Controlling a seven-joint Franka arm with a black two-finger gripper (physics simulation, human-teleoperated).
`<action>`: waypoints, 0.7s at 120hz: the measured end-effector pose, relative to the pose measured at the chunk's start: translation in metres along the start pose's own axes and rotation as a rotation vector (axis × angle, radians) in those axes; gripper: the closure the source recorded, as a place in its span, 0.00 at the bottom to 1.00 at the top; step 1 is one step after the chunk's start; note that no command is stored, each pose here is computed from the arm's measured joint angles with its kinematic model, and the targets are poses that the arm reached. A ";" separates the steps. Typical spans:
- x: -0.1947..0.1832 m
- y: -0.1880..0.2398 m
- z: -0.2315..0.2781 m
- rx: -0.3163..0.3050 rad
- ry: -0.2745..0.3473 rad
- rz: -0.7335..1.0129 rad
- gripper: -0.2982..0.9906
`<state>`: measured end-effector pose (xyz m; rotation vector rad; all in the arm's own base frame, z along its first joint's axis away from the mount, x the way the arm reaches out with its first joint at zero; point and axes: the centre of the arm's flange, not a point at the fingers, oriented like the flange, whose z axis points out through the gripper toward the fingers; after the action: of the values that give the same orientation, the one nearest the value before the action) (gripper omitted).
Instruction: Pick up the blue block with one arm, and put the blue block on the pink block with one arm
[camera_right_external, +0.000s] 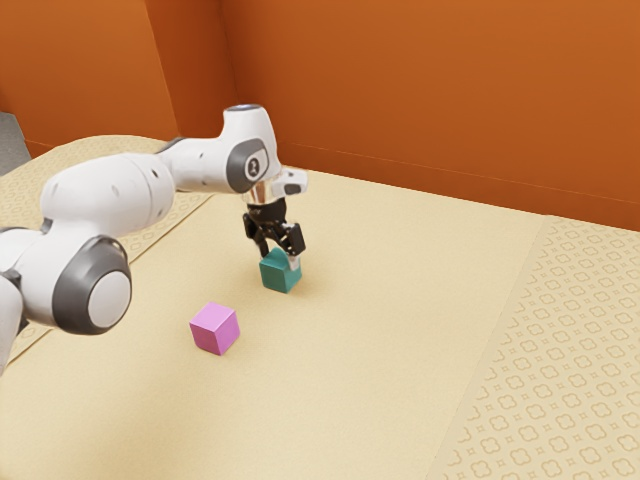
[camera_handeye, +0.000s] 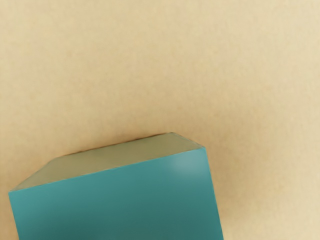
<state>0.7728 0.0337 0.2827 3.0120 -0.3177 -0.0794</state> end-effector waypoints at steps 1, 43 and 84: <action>0.000 0.000 0.000 0.000 -0.001 0.000 0.25; -0.006 -0.006 0.006 -0.024 -0.042 -0.015 0.25; -0.002 -0.006 0.004 -0.020 -0.032 -0.028 0.25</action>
<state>0.7717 0.0399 0.2779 2.9980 -0.2761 -0.1326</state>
